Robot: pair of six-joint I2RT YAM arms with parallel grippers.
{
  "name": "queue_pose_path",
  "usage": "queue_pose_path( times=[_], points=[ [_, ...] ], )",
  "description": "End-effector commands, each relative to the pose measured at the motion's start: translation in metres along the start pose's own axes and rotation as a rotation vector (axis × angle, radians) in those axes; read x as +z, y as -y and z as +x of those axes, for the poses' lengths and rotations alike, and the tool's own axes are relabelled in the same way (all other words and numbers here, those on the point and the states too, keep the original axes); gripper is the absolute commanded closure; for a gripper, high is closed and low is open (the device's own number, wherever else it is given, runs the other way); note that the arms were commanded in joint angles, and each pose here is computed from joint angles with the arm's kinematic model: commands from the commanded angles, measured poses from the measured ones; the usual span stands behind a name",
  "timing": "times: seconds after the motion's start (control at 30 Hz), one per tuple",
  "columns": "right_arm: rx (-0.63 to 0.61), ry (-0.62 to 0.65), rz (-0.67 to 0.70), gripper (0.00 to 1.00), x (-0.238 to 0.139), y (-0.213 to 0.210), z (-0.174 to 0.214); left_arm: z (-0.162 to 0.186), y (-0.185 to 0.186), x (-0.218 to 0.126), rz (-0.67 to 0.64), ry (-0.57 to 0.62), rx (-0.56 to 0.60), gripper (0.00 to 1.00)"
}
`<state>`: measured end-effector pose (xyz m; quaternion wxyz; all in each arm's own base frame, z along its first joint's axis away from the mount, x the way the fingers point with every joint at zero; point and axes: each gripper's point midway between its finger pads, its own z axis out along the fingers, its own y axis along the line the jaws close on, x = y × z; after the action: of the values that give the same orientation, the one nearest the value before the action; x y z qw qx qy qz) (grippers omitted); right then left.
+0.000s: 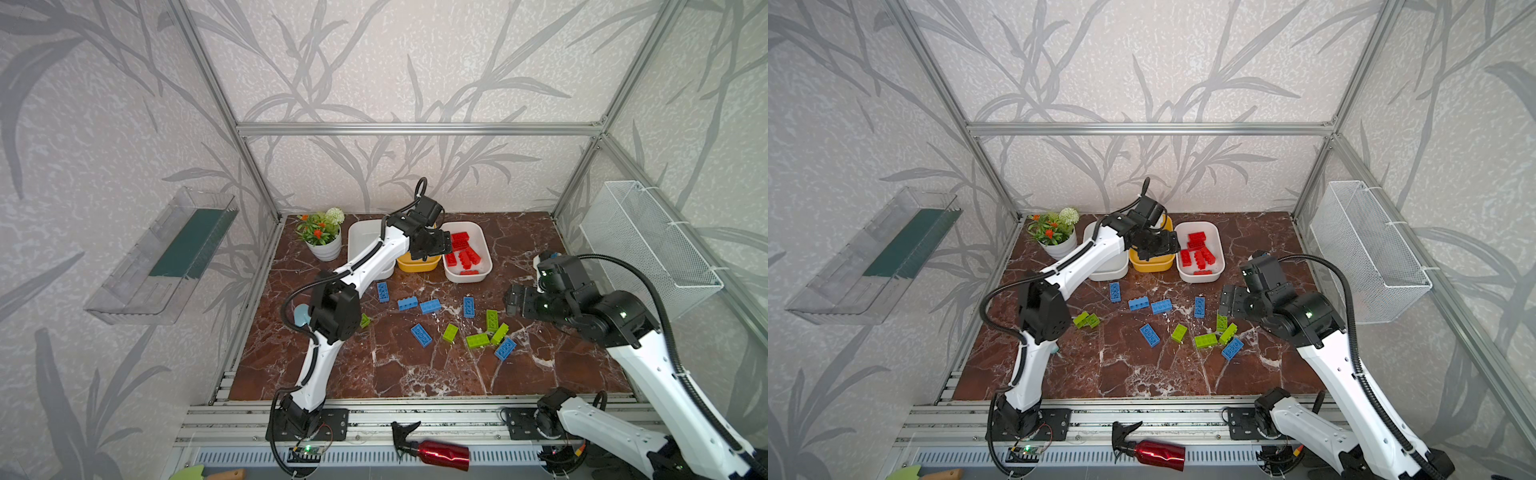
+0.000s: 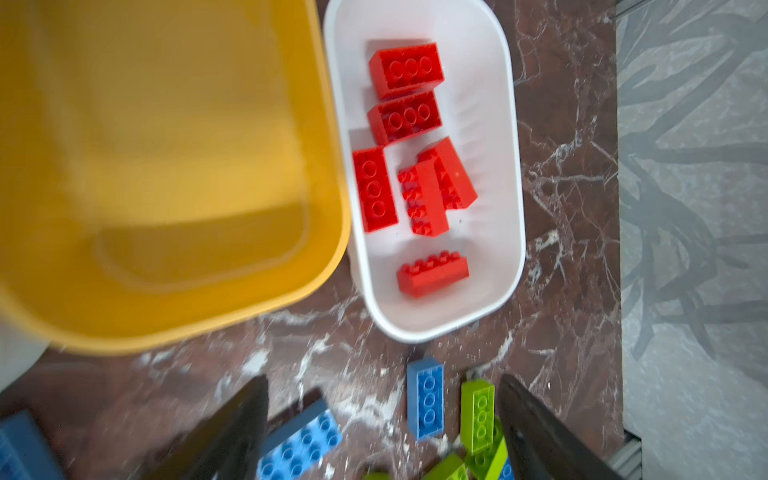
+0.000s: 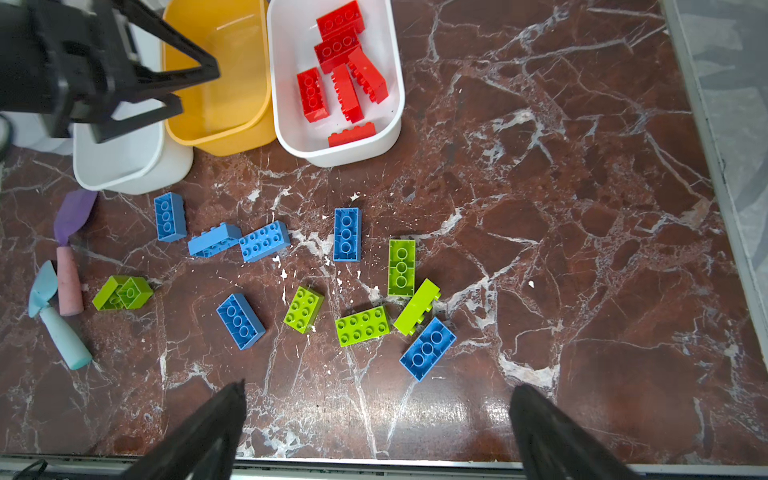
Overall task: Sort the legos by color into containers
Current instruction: 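Lower the left gripper onto a blue brick near the bins and grasp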
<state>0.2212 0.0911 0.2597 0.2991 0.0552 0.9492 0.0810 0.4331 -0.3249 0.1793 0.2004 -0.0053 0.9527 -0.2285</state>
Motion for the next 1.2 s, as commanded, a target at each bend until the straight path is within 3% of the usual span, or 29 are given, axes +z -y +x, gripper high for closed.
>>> queue_pose_path(
  times=[0.0, 0.1, 0.27, 0.5, 0.77, 1.17],
  points=[
    [-0.026, 0.009, 0.035, 0.01, 0.006, -0.017, -0.009, 0.006, -0.047, -0.020, -0.053, 0.038, -0.088, 0.15],
    [-0.055, -0.016, 0.031, 0.01, 0.018, -0.043, -0.009, 0.025, -0.084, -0.036, -0.077, 0.034, -0.138, 0.15],
    [-0.092, -0.036, 0.000, 0.01, 0.034, -0.081, 0.000, 0.059, -0.127, -0.039, -0.142, 0.025, -0.099, 0.15],
    [-0.129, -0.046, -0.039, 0.01, 0.043, -0.111, 0.005, 0.072, -0.154, -0.019, -0.193, 0.065, -0.024, 0.15],
    [-0.147, -0.023, -0.021, 0.01, 0.044, -0.110, 0.001, 0.065, -0.180, 0.005, -0.274, 0.110, -0.058, 0.16],
    [-0.143, -0.011, 0.015, 0.01, 0.040, -0.088, 0.008, 0.081, -0.205, 0.035, -0.356, 0.056, -0.110, 0.31]
  ],
)
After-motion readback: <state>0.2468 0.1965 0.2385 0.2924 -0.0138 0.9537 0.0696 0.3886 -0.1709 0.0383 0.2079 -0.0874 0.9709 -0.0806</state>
